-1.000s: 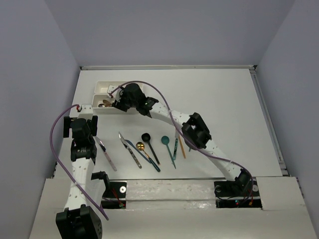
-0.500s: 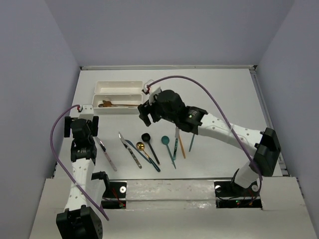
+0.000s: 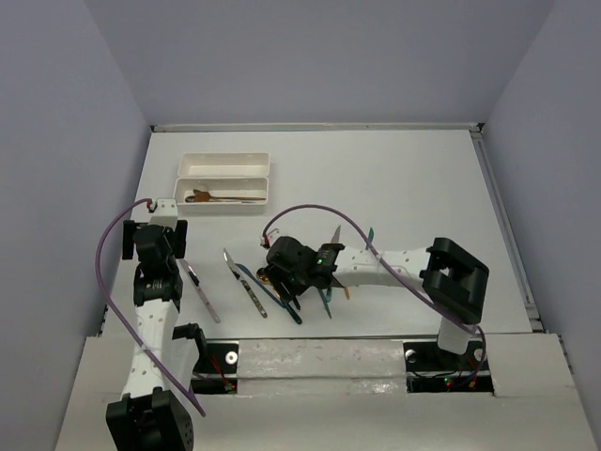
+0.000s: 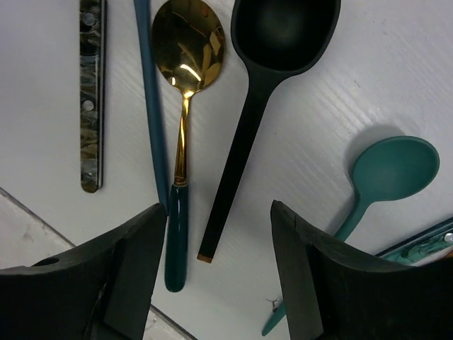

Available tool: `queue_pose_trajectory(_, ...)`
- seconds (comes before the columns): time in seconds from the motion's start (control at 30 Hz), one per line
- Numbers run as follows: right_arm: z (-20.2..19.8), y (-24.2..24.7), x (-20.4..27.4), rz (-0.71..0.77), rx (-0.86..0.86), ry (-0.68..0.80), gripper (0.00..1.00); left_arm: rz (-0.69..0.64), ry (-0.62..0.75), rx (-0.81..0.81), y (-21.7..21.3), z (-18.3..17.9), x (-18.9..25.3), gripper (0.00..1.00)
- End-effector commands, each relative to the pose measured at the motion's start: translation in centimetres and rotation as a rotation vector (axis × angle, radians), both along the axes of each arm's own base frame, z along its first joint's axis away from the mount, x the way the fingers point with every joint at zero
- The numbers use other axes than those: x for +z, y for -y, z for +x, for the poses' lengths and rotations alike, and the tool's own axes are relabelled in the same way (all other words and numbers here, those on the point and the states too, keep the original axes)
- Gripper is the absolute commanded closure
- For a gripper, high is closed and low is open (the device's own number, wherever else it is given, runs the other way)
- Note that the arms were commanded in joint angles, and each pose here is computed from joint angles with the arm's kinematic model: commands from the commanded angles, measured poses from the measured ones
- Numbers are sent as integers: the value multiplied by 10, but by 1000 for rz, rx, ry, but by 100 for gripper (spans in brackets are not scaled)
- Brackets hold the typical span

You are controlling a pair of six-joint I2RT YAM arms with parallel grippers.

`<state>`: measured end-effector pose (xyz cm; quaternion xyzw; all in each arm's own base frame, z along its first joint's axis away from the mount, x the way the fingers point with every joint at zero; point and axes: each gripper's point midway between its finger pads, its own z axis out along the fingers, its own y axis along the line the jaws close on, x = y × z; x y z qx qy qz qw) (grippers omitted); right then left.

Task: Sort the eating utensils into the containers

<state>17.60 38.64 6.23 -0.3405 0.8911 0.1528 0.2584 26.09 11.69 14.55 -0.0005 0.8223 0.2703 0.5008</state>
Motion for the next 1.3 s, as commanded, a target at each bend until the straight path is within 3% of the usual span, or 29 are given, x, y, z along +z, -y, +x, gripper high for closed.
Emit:
queue_pose_trajectory(0.0,12,-13,-3,8,-42,7,37,9,31,-12,1,1,7,1)
queue_pose_trajectory(0.17,17,-16,-21,-37,-42,10,44,8,29,-18,2,1,5,1)
queue_pose_trajectory(0.33,29,-14,-34,-68,-70,15,62,8,26,-18,2,0,3,1)
queue_pose_trajectory(0.47,36,-9,-35,-84,-97,29,96,10,28,-18,2,0,4,1)
queue_pose_trajectory(0.5,39,-8,-31,-85,-101,44,99,10,28,-18,2,0,4,1)
queue_pose_trajectory(0.63,60,-8,8,-99,-88,168,100,7,26,-19,2,1,3,1)
queue_pose_trajectory(0.7,77,-17,51,-63,-70,278,100,7,25,-18,2,1,2,1)
queue_pose_trajectory(0.9,142,-51,202,-53,136,761,100,9,26,-10,0,1,3,1)
queue_pose_trajectory(1.0,175,-74,237,-25,223,908,100,11,27,-3,-1,0,3,1)
queue_pose_trajectory(1.03,189,-86,221,-106,300,952,100,16,31,7,-2,-1,5,1)
queue_pose_trajectory(1.1,217,-100,250,-108,301,1060,100,19,34,16,-4,-1,5,1)
queue_pose_trajectory(1.13,229,-116,221,-188,366,1080,100,19,34,16,-4,-1,5,1)
queue_pose_trajectory(1.2,251,-127,243,-191,346,1168,100,17,29,15,-4,-1,4,1)
queue_pose_trajectory(1.27,277,-134,212,-281,387,1197,100,18,26,16,-4,-1,3,1)
